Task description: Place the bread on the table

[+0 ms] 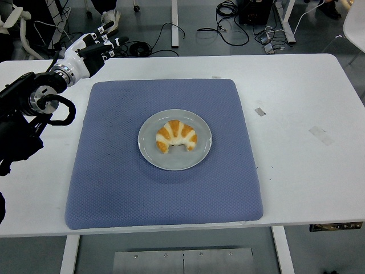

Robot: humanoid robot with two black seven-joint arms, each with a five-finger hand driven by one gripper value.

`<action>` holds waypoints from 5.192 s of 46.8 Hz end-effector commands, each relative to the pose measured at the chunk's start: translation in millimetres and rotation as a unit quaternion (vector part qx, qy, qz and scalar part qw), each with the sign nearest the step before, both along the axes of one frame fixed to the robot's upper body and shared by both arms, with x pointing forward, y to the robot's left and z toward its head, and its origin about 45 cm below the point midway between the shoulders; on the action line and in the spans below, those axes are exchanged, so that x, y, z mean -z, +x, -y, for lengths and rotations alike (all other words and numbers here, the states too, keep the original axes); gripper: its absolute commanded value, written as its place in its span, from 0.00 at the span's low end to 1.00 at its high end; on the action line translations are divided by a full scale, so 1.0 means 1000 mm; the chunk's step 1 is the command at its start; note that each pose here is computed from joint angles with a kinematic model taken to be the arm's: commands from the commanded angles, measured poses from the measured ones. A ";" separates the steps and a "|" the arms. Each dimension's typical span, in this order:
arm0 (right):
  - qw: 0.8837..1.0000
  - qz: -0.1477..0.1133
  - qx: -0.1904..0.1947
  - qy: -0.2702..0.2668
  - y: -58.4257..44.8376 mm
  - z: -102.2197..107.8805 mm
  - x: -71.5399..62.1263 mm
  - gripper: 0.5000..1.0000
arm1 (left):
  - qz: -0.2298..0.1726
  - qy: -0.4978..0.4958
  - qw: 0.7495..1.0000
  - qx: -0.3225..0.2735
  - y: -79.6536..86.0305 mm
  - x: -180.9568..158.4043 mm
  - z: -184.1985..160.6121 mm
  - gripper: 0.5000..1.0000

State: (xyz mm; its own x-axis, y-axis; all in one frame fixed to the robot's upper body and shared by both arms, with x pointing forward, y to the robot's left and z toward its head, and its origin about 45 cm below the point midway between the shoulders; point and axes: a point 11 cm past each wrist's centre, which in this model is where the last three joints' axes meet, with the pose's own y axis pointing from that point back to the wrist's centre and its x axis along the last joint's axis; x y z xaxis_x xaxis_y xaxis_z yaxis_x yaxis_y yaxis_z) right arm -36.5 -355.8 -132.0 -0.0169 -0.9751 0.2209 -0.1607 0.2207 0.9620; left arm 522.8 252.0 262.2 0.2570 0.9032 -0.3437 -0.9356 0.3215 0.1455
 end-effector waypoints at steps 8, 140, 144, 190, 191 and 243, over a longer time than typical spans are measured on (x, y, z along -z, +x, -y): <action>1.000 0.000 0.000 0.000 0.000 0.000 0.000 1.00 | -0.001 0.001 1.000 -0.002 0.000 0.001 -0.001 0.97; 1.000 0.000 0.000 0.000 0.000 0.000 0.000 1.00 | 0.037 0.299 0.943 0.140 -0.019 -0.020 0.035 0.95; 1.000 0.000 0.000 0.000 0.000 0.000 0.000 1.00 | 0.029 0.357 0.921 0.153 -0.021 -0.018 0.041 0.95; 1.000 0.000 0.000 0.000 0.000 0.000 0.000 1.00 | 0.044 0.489 0.823 0.286 -0.047 -0.041 0.104 0.97; 1.000 0.000 0.000 0.000 0.000 0.000 0.000 1.00 | 0.044 0.496 0.817 0.292 -0.049 -0.039 0.105 0.97; 1.000 0.000 0.000 0.000 0.000 0.000 0.000 1.00 | 0.056 0.552 0.743 0.373 -0.096 -0.007 0.151 0.95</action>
State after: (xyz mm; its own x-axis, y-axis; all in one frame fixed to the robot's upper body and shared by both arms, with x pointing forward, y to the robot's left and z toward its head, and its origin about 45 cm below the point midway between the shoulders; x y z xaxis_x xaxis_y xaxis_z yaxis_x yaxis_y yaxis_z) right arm -36.5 -355.8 -132.0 -0.0167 -0.9751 0.2209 -0.1607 0.2207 0.9620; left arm 428.8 104.6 271.5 0.7939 0.2165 0.5682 -0.5910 0.4941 0.6376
